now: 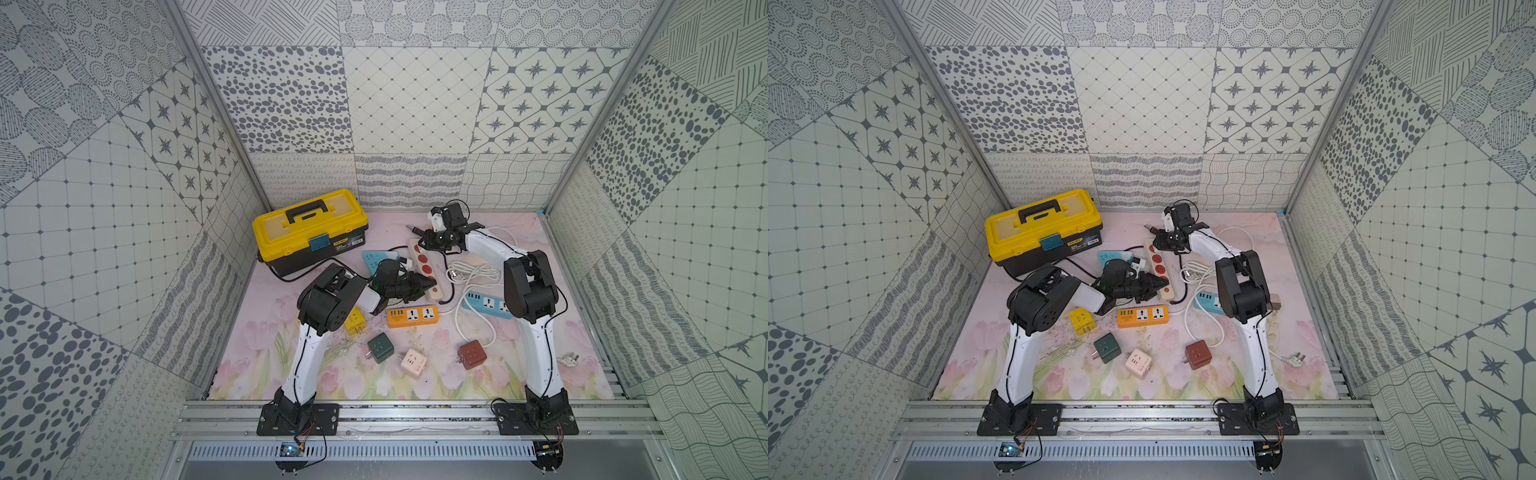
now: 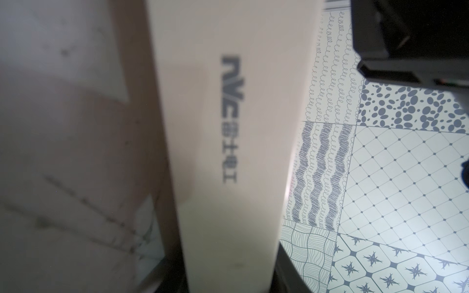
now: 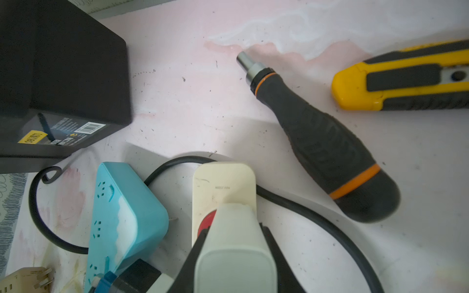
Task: Pull the plug off the socket
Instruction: Remove the plug from the socket.
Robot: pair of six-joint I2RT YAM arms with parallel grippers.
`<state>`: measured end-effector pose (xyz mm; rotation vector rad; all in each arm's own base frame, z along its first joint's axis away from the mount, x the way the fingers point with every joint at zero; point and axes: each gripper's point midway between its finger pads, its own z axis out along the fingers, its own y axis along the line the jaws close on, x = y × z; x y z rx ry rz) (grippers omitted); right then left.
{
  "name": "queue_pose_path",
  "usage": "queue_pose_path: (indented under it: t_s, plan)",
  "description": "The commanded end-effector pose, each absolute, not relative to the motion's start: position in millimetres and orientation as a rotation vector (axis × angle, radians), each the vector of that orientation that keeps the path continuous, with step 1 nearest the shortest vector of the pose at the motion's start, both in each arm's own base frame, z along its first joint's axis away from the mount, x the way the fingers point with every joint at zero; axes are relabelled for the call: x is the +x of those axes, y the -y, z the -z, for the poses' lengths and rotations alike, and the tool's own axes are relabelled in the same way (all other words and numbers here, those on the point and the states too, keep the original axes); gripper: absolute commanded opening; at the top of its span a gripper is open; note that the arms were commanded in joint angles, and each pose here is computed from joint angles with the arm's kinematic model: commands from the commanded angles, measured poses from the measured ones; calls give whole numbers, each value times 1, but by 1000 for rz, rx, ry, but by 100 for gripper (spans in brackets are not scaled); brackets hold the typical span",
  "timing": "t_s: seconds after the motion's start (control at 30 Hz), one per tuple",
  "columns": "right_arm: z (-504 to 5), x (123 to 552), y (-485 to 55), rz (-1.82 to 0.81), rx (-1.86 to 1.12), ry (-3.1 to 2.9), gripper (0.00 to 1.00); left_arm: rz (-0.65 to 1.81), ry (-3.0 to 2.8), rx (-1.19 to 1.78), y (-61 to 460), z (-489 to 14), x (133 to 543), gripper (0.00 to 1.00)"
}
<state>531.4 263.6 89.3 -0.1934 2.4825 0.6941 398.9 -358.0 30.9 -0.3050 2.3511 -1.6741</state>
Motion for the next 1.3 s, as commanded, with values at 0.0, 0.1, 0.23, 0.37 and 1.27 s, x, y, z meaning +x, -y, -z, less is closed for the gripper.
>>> queue_pose_path:
  t_s: [0.0, 0.1, 0.23, 0.37, 1.27]
  plan:
    - [-184, 553, -267, -749, -167, -2231, 0, 1448, -2645, -629, 331, 44, 371, 0]
    - [-176, 544, -276, -557, -296, -2265, 0, 1446, -2650, -630, 331, 46, 370, 0]
    - [-173, 545, -270, -614, -258, -2283, 0, 1441, -2653, -635, 331, 48, 370, 0]
    - [-190, 552, -253, -801, -119, -2227, 0, 1423, -2659, -636, 329, 50, 369, 0]
    - [-200, 521, -290, -497, -416, -2364, 0, 1350, -2714, -677, 327, 68, 372, 0]
